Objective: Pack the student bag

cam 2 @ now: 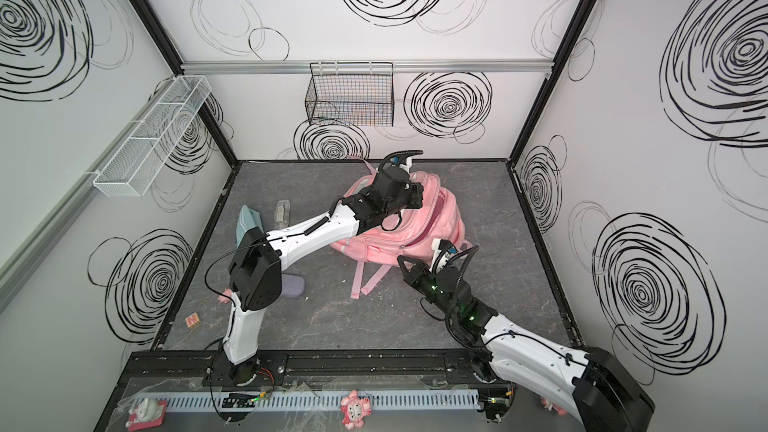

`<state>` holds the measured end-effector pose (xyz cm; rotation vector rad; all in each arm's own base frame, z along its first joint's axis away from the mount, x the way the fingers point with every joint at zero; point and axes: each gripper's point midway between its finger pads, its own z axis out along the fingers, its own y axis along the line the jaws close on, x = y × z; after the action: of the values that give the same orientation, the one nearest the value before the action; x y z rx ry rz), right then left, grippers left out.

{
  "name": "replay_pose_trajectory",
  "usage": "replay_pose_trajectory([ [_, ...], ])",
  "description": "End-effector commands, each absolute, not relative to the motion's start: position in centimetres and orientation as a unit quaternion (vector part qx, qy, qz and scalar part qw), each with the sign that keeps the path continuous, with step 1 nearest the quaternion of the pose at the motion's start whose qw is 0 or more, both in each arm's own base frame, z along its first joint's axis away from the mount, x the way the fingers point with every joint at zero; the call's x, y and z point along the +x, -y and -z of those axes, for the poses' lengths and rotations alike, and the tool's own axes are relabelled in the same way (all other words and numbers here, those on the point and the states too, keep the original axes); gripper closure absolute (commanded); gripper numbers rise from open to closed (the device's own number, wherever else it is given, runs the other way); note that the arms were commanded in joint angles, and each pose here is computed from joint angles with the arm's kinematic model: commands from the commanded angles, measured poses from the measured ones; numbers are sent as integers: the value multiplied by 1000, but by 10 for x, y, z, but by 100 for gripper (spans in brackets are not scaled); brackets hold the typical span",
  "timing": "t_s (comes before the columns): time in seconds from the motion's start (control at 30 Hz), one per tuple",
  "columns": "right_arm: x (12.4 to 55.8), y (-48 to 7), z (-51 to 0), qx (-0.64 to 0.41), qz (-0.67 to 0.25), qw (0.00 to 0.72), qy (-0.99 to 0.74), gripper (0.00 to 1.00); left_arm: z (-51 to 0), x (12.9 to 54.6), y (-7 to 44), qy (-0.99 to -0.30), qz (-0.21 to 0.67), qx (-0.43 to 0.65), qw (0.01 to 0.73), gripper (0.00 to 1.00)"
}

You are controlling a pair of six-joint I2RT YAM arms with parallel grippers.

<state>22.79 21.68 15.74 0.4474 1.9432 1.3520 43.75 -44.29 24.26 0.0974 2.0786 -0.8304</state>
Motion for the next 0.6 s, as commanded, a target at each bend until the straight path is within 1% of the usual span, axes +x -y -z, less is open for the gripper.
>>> replay_pose_trajectory([
  [0.0, 204, -248, -175, 89, -579, 311, -749, 100, -395, 443, 420, -703, 443, -12, 556, 100],
  [0.13, 205, -254, -173, 76, -579, 303, -753, 100, -414, 436, 409, -682, 463, -38, 565, 100],
  [0.33, 204, -256, -168, 61, -580, 307, -752, 100, -447, 429, 401, -653, 485, -49, 580, 100],
  [0.57, 206, -271, -168, 15, -572, 305, -761, 100, -457, 422, 401, -639, 507, -69, 574, 100],
])
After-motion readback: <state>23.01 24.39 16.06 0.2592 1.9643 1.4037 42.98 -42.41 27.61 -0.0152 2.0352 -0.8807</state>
